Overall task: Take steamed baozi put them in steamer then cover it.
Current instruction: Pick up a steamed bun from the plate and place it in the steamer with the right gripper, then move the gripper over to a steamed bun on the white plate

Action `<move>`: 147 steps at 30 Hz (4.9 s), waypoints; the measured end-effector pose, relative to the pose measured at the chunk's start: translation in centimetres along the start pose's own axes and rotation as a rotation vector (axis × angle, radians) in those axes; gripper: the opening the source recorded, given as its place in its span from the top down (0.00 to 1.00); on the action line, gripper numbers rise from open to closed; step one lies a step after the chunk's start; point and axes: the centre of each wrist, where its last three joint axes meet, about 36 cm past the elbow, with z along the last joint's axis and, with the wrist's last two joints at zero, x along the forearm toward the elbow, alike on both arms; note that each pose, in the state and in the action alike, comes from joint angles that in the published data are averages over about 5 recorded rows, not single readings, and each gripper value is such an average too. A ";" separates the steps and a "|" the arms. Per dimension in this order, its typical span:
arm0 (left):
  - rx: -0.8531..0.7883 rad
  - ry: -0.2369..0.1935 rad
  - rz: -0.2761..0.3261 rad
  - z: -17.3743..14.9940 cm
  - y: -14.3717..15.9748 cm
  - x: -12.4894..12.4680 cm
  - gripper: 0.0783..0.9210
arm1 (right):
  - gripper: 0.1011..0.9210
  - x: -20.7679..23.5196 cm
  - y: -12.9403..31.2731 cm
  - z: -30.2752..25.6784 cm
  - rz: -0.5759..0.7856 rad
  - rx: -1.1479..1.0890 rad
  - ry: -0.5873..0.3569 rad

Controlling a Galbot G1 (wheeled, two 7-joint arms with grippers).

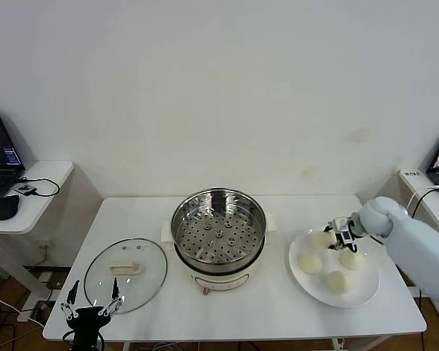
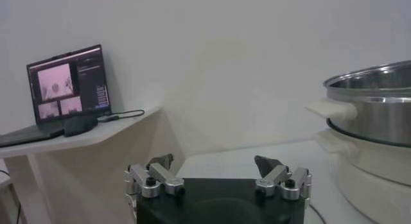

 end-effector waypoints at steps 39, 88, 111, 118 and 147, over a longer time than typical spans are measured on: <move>0.009 -0.009 0.008 1.1 1.3 -0.9 0.12 | 0.43 3.1 -14.6 -29.4 0.024 0.708 -0.333; 0.014 -0.023 0.010 0.6 1.5 -1.1 0.12 | 0.12 7.0 -12.9 -27.7 0.005 0.701 -0.220; -0.012 -0.030 0.012 0.1 3.1 -3.0 0.12 | 0.12 8.0 -0.9 -8.4 -0.094 0.146 -0.047; -0.016 -0.026 0.003 0.0 3.4 -3.1 0.12 | 0.12 4.6 2.4 -6.7 -0.140 0.095 -0.029; -0.025 -0.018 -0.020 0.0 4.3 -3.0 0.12 | 0.28 -4.7 6.0 -6.1 -0.194 0.024 -0.014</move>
